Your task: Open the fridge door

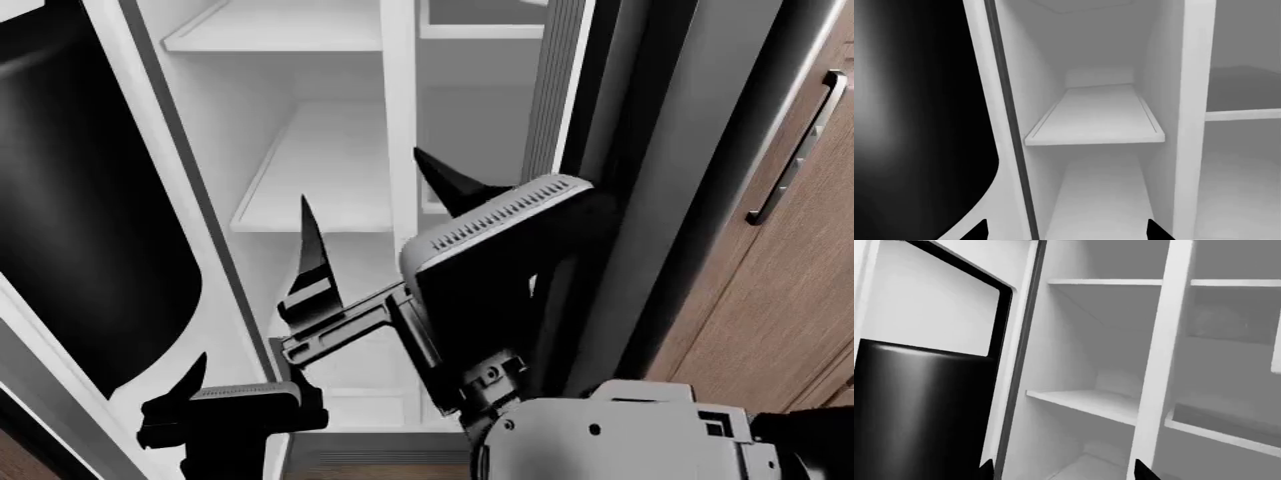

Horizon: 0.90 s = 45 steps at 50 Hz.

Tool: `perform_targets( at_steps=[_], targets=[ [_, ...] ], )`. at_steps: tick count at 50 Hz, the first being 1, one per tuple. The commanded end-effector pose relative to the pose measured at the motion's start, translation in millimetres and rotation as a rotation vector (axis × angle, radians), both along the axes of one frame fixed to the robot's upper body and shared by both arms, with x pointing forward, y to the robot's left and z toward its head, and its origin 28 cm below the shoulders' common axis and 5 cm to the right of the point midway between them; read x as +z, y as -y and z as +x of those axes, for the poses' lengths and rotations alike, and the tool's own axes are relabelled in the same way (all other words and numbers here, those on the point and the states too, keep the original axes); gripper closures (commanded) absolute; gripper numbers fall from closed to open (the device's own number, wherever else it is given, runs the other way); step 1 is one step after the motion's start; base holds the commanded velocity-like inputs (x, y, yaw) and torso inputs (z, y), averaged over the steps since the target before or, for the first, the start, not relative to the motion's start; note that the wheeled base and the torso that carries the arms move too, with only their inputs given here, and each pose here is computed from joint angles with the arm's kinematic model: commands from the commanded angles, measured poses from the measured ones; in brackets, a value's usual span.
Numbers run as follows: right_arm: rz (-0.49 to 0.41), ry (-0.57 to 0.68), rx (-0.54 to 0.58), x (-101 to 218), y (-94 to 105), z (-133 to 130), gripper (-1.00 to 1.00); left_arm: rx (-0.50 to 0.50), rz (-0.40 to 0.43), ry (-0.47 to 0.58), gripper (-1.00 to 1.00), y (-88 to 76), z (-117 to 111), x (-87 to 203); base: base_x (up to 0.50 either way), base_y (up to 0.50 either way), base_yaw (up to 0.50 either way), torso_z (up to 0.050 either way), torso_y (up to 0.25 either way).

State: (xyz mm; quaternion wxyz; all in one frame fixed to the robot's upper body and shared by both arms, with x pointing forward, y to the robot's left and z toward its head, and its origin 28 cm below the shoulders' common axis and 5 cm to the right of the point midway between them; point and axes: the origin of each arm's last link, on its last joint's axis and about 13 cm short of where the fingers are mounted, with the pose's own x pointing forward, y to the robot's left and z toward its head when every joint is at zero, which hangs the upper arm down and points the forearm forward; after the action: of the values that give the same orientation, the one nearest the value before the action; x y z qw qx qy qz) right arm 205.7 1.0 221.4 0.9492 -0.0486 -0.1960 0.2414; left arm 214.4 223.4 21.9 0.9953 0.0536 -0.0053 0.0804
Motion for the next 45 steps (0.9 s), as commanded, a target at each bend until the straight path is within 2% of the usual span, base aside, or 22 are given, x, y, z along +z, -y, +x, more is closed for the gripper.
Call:
perform_targets(
  at_steps=[1, 8, 12, 16, 25, 32, 34, 38, 45],
  targets=[
    [-0.049, -0.067, -0.01, 4, -15.2, 17, -1.0, 0.0, -0.001, 0.0, -1.0, 0.3, 1, 0, 0.0, 0.0, 0.0, 0.0, 0.0],
    [-0.131, -0.078, -0.068, 3, -20.0, 34, -1.0, 0.0, 0.0, 0.001, -1.0, 0.0, 0, 0, 0.0, 0.0, 0.0, 0.0, 0.0],
    [-0.126, -0.113, -0.044, 1, -22.9, 42, -1.0, 0.0, 0.001, 0.001, -1.0, -0.1, 0, 0, 0.0, 0.0, 0.0, 0.0, 0.0],
    [-0.098, -0.206, -0.015, -5, -21.7, 59, -1.0, 0.0, 0.0, -0.001, -1.0, 0.0, 0, 0, 0.0, 0.0, 0.0, 0.0, 0.0],
    [-0.152, -0.265, -0.044, -12, -23.6, 80, -1.0, -0.001, -0.002, -0.002, -1.0, -1.8, -1, -1, 0.0, 0.0, 0.0, 0.0, 0.0],
    [-0.182, -0.29, -0.11, -21, -23.5, 96, -1.0, -0.002, -0.002, -0.003, -1.0, -3.1, -3, -2, 0.0, 0.0, 0.0, 0.0, 0.0],
    [-0.219, -0.283, -0.145, -23, -22.7, 100, -1.0, -0.001, -0.002, -0.002, -1.0, -3.4, -3, -2, 0.0, 0.0, 0.0, 0.0, 0.0],
    [-0.356, -0.216, -0.237, -32, -20.9, 107, -1.0, -0.002, -0.001, -0.003, -1.0, -4.4, -5, -2, 0.0, 0.0, 0.0, 0.0, 0.0],
    [-0.372, -0.257, -0.241, -42, -21.3, 110, -1.0, -0.002, -0.002, -0.003, -1.0, -5.3, -6, -2, 0.0, 0.0, 0.0, 0.0, 0.0]
  ],
)
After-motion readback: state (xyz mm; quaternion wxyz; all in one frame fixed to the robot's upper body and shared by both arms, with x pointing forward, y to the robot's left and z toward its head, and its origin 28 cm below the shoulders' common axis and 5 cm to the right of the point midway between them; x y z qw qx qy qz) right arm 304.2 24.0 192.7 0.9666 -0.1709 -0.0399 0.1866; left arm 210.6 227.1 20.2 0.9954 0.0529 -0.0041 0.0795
